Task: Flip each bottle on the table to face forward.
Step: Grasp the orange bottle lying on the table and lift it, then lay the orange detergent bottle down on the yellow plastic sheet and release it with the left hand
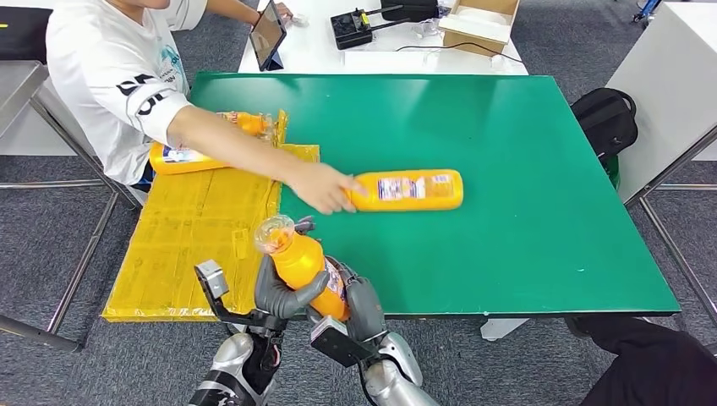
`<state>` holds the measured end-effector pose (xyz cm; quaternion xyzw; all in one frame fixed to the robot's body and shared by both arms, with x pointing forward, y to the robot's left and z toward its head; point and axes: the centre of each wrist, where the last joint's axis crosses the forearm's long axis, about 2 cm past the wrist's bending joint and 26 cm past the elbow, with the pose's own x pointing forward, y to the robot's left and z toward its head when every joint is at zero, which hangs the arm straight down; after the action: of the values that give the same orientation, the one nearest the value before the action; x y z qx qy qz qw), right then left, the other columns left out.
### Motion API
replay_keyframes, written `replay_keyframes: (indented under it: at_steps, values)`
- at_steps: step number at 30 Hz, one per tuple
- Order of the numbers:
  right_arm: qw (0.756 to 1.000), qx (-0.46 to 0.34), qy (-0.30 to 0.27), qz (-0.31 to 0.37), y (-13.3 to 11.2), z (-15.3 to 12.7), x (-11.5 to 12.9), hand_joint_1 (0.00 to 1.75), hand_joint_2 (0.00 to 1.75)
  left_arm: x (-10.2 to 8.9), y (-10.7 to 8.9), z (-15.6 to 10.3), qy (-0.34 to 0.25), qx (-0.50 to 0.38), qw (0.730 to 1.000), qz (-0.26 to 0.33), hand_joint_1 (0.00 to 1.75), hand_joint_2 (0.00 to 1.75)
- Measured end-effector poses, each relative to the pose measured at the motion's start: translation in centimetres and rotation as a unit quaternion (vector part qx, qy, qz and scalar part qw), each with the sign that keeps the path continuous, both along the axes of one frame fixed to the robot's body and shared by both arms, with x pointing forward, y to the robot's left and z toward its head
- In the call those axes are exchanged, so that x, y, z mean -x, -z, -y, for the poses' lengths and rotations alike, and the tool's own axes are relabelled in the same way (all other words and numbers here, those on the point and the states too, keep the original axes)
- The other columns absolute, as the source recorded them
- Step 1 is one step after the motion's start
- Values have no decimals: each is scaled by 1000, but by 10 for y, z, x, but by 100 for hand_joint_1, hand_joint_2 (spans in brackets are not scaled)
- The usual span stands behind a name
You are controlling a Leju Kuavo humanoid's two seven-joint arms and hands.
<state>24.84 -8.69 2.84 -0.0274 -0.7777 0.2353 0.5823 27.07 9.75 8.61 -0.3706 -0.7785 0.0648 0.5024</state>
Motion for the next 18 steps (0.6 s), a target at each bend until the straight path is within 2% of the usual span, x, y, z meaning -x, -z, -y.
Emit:
replay_keyframes:
  at_steps: [8,9,10,12,13,15,16,18]
  values:
    - [1000,9,-22,10,-6,-4,-6,175,175,-2,-8,-13,-16,-18,999,30,175,175]
    - [1000,9,-24,10,-6,-4,-6,169,175,-2,-8,-14,-17,-15,999,31,175,175]
    - [1000,10,-25,11,-7,-5,-7,131,175,-2,-8,-15,-18,-13,999,31,175,175]
    - [999,11,-27,13,-8,-6,-7,44,175,-3,-9,-17,-21,-11,999,33,175,175]
    - [999,11,-28,15,-8,-7,-8,14,175,-3,-10,-17,-22,-11,999,34,175,175]
    - [999,14,-31,19,-9,-8,-8,14,175,-3,-12,-18,-26,-13,999,39,175,175]
    - [999,16,-32,21,-9,-8,-8,14,131,-4,-13,-19,-27,-16,999,42,175,175]
    - [999,16,-31,23,-10,-9,-8,0,44,-5,-15,-19,-31,-26,998,49,175,175]
